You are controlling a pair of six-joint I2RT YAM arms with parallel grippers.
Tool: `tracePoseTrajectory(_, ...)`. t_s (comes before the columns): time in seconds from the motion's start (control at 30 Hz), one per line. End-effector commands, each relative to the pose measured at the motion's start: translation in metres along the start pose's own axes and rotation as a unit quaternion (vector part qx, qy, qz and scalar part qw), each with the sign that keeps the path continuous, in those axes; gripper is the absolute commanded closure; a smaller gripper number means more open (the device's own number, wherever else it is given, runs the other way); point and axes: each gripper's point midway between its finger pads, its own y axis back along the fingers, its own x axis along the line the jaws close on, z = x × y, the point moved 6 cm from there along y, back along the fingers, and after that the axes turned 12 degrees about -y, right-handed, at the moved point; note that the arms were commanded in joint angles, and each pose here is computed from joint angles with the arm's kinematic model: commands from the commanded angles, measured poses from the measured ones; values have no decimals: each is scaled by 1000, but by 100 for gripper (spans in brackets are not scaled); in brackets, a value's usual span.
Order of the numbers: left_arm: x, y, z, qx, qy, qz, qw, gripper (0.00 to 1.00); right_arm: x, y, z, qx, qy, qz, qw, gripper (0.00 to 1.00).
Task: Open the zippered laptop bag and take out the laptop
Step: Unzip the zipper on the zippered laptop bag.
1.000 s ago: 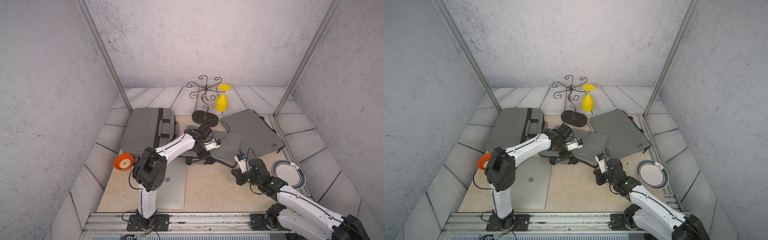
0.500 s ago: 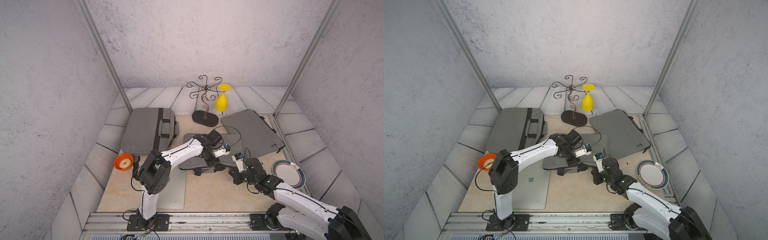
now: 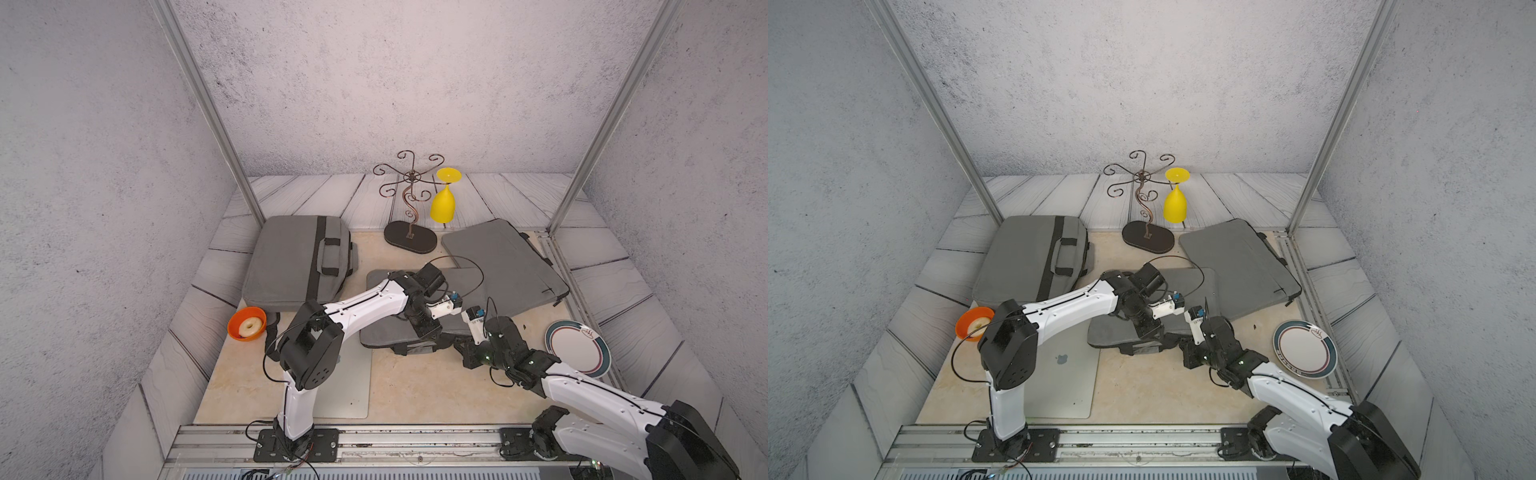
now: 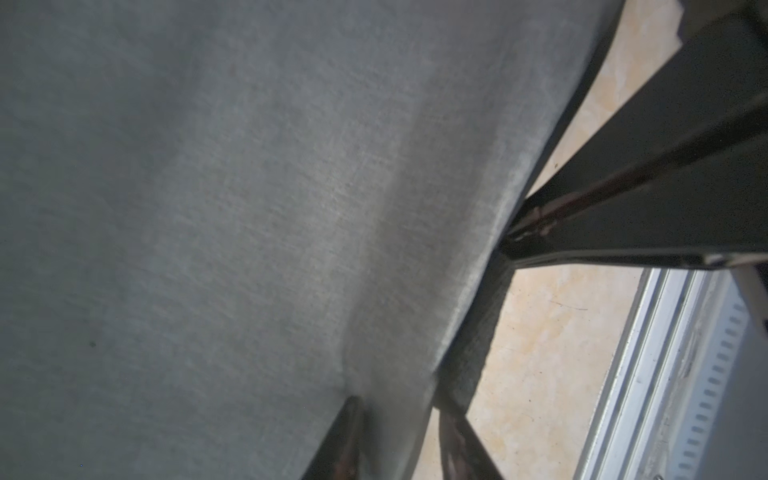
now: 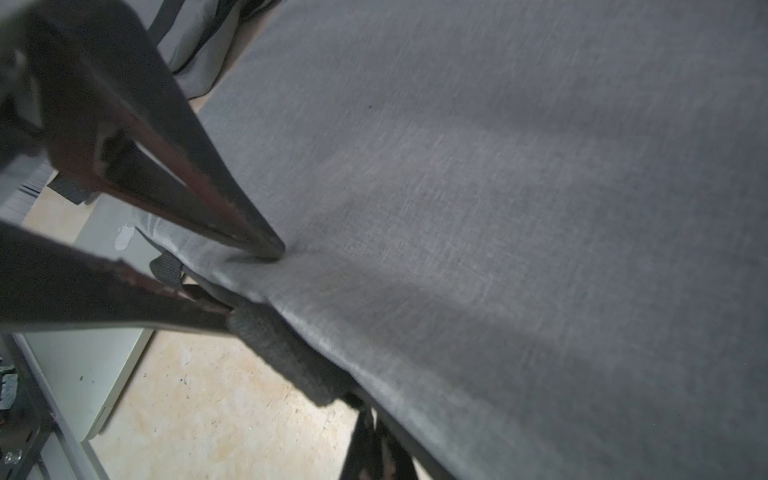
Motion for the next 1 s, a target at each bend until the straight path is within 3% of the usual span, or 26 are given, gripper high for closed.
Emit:
tracePoseTrajectory(0.0,-8,17,-21,18,43,-7,999,60,-1,3,4,-22,-12,-7,1000,99)
tracePoseTrajectory(0.37,9,64,-85,3,237,16,971,52,-3,4,1,-14,-21,-17,1000,99)
tracePoseTrajectory(0.53,17,73,-136,37,347,55,936,52,-4,5,0,-8,-24,-21,999,99)
tracePoseTrajectory(0.8,35,72,-175,-8,475,77,877,54,-3,5,-1,-2,-31,-20,999,99)
tracePoseTrajectory(0.97,39,58,-186,-35,517,56,853,54,-3,7,-2,2,-35,-18,999,99)
